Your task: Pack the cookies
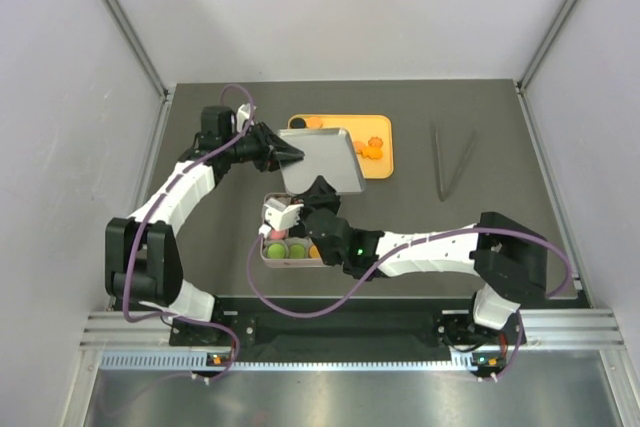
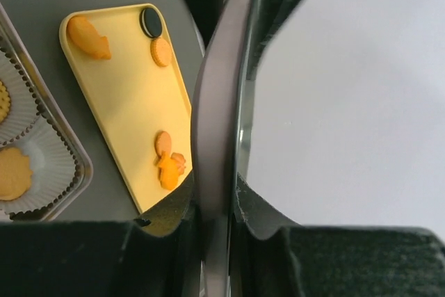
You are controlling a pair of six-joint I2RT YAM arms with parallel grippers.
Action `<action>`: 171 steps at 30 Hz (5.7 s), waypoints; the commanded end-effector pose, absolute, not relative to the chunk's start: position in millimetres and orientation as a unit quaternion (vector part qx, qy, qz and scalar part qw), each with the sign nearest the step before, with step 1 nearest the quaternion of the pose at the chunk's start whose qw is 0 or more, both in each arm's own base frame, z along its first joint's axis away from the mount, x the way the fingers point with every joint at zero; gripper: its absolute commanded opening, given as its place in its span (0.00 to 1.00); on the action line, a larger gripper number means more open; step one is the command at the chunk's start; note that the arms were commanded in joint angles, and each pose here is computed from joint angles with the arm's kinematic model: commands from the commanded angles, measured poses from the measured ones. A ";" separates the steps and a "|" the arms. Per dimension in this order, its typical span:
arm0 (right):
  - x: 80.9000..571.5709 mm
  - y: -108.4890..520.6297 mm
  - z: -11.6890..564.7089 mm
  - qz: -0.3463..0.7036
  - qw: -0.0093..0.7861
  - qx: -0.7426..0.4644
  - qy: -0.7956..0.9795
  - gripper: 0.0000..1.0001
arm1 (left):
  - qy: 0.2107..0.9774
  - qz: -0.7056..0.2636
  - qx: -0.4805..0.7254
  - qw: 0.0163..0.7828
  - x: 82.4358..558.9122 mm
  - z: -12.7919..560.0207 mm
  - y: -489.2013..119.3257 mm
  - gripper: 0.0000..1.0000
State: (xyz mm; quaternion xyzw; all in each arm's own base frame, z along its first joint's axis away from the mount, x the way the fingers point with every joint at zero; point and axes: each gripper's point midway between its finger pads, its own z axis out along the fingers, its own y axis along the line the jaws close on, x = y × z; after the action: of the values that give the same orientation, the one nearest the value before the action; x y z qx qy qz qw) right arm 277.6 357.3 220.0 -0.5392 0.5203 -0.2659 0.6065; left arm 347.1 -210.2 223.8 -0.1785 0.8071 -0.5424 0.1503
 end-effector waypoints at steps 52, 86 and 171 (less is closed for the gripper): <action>245.4 369.7 284.6 0.698 0.213 -0.102 0.677 0.00 | 0.864 -0.236 -0.181 0.405 304.8 212.1 -75.8 0.88; 238.4 398.2 162.6 0.675 0.129 -0.023 0.726 0.00 | 0.892 -0.270 -0.200 0.302 287.3 128.6 -95.5 0.85; 258.8 310.1 99.6 0.481 0.191 -0.052 0.854 0.69 | 0.924 -0.246 -0.160 0.245 277.8 81.3 -127.7 0.85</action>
State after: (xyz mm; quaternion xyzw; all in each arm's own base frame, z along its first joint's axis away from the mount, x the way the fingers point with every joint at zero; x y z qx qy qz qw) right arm 251.7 319.8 96.1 -0.0418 0.8491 0.5029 0.1561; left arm 265.0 -124.7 71.8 -0.1675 0.9285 -0.2446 0.2233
